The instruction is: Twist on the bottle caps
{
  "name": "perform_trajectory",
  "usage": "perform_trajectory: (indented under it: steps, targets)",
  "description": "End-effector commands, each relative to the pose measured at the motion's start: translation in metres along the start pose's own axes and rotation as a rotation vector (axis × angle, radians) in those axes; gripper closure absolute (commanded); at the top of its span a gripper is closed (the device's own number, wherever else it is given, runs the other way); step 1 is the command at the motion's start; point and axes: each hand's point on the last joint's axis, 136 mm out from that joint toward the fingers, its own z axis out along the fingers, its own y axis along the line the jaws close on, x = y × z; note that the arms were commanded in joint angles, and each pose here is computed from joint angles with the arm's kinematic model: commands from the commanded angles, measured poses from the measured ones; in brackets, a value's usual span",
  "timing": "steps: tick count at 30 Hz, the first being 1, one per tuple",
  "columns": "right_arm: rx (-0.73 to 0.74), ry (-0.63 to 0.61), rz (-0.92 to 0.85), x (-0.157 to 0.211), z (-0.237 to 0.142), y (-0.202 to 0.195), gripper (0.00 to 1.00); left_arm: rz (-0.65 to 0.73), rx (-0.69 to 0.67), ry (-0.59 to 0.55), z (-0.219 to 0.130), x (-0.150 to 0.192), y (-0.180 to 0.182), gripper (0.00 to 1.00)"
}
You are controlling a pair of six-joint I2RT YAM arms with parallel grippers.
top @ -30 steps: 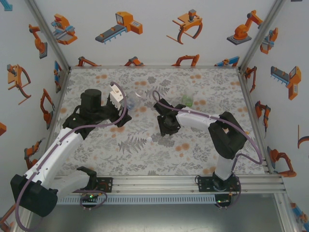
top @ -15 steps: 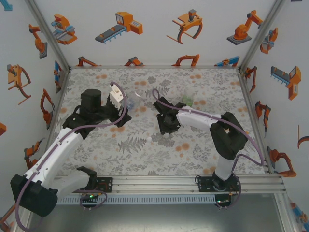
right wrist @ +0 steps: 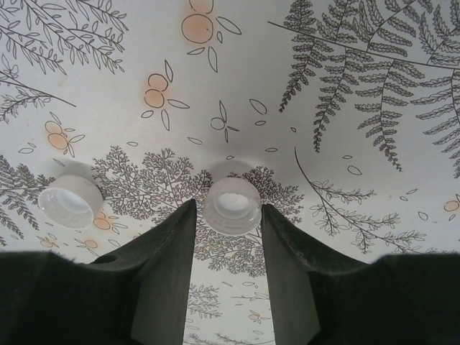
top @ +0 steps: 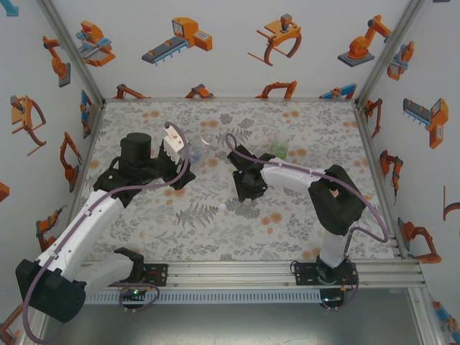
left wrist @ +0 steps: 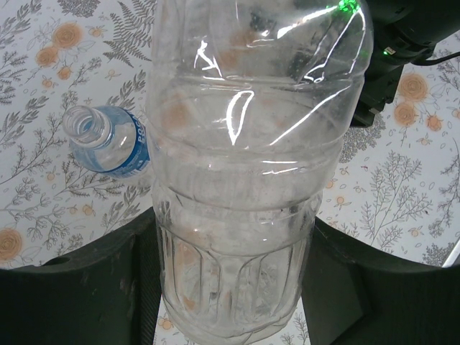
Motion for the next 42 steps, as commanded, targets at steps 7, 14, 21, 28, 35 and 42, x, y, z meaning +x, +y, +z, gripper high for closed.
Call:
perform_trajectory:
  steps: [7,14,21,28,35,42]
  targets:
    - [0.012,0.000,-0.003,-0.002,-0.003,-0.002,0.59,0.023,-0.011,-0.036,-0.008,-0.014,0.001,0.99]
    - [0.006,-0.043,-0.006,-0.014,-0.028,0.000,0.59,0.021,-0.006,-0.033,-0.007,-0.013,0.001,0.98]
    - [-0.009,-0.017,-0.002,-0.008,-0.020,0.003,0.59,0.020,-0.007,-0.028,-0.006,-0.012,0.002,0.98]
    - [-0.006,0.002,-0.003,-0.003,-0.009,0.002,0.59,0.019,-0.005,-0.028,-0.005,-0.013,0.002,0.98]
    - [-0.008,0.008,-0.003,-0.001,-0.005,0.002,0.59,0.017,0.000,-0.023,-0.003,-0.012,0.001,0.98]
    - [-0.013,0.017,-0.002,0.002,-0.002,0.002,0.60,0.014,0.003,-0.023,-0.003,-0.012,0.002,0.98]
